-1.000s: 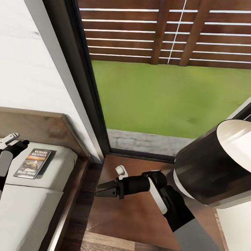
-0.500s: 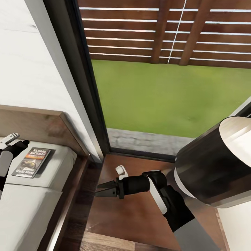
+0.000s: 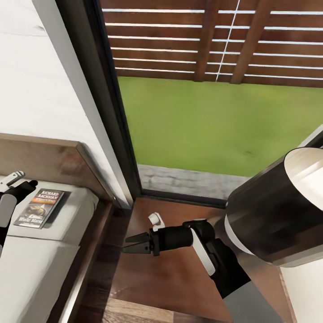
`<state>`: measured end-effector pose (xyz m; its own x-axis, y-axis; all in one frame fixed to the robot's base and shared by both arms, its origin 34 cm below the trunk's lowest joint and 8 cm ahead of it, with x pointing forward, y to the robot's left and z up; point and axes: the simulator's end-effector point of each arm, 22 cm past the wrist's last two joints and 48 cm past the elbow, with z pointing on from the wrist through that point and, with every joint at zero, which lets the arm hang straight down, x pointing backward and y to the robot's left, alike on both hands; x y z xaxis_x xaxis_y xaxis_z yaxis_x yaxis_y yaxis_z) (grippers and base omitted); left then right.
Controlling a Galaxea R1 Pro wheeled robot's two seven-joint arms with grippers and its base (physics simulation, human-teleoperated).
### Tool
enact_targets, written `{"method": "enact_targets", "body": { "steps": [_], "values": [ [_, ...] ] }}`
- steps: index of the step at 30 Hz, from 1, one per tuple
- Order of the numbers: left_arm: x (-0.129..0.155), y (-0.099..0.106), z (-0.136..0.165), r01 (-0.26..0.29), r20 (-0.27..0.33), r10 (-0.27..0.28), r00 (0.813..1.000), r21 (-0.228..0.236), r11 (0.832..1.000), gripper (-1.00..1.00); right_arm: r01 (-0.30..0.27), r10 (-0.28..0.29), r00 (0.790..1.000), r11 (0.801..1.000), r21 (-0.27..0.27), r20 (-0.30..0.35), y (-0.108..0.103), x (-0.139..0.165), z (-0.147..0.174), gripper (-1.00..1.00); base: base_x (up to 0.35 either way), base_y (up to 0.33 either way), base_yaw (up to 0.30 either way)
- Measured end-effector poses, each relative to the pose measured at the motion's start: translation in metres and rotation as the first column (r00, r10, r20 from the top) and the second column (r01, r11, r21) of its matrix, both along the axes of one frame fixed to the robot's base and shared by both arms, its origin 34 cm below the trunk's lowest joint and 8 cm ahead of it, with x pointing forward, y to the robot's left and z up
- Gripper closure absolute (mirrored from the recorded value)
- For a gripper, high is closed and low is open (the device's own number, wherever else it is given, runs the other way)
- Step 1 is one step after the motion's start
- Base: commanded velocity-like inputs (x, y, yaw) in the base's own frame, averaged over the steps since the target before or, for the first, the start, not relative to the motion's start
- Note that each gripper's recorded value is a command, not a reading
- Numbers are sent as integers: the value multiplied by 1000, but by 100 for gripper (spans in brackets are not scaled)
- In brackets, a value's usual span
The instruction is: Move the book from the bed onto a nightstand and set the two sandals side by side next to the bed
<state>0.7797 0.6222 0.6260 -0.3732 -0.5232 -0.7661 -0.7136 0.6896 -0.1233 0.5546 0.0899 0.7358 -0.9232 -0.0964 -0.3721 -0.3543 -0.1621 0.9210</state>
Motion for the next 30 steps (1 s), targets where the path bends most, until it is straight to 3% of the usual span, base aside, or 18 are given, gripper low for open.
{"method": "enact_targets", "body": {
  "steps": [30],
  "values": [
    [-1,0,-8,-1,1,1,1000,0,1000,-100,0,0,1000,1000,0,0,0,-1,-8,-100,0,0,0]
  ]
}}
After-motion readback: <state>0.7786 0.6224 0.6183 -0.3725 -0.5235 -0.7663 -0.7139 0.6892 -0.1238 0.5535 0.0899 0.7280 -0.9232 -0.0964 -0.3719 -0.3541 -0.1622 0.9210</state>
